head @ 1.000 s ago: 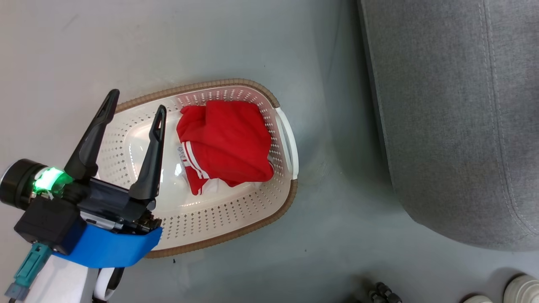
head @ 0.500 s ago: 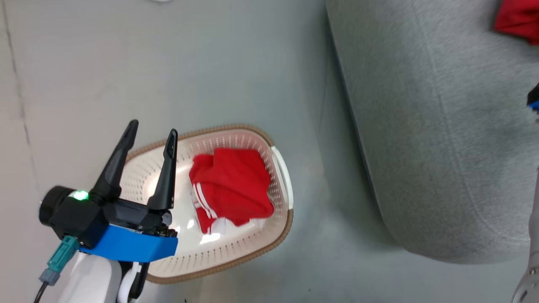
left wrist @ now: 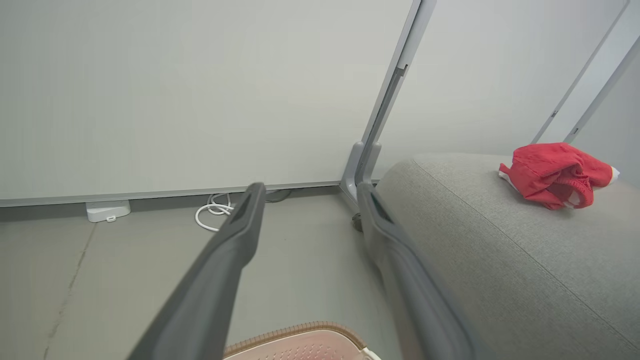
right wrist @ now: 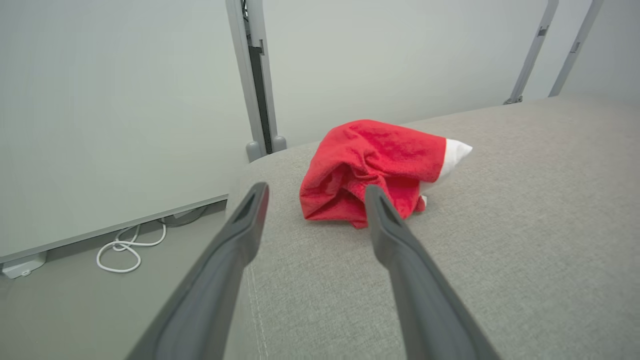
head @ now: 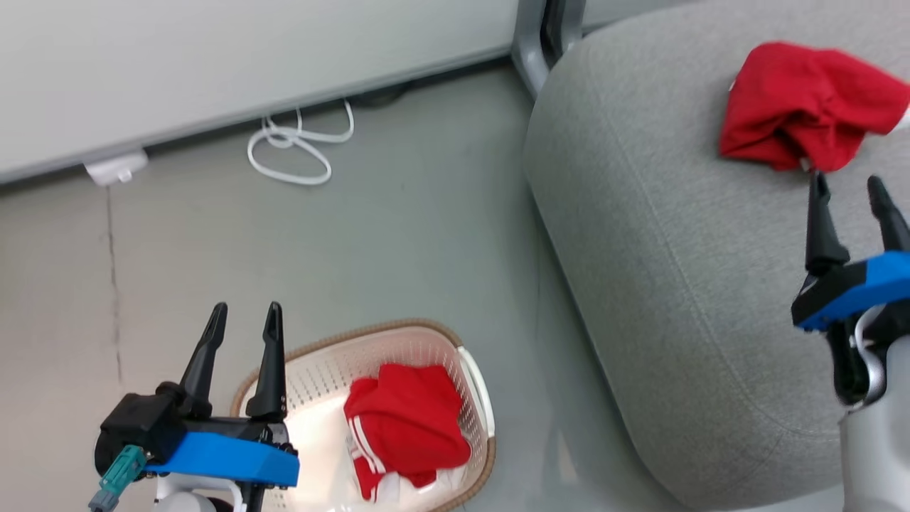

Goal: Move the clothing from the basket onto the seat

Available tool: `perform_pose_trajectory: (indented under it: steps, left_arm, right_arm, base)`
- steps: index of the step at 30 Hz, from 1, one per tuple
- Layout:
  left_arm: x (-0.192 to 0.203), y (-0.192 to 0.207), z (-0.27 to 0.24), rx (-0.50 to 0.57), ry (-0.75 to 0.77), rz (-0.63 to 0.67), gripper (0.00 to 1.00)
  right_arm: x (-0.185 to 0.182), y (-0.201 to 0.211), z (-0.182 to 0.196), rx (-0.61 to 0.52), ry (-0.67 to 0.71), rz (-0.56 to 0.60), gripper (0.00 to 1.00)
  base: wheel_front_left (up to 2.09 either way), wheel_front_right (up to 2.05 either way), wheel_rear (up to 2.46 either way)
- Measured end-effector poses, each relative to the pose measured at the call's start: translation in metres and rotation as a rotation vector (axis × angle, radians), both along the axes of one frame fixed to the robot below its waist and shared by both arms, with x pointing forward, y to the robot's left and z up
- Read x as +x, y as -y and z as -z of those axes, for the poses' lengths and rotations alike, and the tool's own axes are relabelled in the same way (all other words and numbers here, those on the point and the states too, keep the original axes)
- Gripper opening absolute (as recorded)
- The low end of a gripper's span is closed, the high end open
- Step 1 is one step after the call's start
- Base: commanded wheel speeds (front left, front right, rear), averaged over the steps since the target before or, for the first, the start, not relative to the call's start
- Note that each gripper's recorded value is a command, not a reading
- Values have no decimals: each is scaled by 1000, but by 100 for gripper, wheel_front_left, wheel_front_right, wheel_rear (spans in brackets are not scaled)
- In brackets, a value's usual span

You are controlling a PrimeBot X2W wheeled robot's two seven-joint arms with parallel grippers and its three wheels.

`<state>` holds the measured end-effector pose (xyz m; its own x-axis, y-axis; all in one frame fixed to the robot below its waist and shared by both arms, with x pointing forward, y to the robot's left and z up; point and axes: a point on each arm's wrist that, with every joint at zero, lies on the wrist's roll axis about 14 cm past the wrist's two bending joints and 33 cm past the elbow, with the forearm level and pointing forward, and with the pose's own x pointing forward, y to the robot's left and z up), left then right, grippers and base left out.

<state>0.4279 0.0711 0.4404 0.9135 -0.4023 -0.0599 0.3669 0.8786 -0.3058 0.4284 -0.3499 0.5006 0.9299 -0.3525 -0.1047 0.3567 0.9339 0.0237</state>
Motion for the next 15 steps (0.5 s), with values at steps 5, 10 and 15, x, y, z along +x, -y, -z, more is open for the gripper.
perform_pose_trajectory:
  steps: [5,10,15]
  left_arm:
    - [-11,-7,-19,-1,33,-33,100]
    - [-19,-13,-28,-4,51,-61,100]
    - [-28,-32,-29,-2,48,-121,100]
  right_arm:
    - [-38,-20,-16,19,80,-26,100]
    - [-55,-43,-16,33,112,-67,100]
    - [-55,-69,-12,26,105,-135,100]
  base:
    - [0,0,0]
    - [0,0,0]
    - [0,0,0]
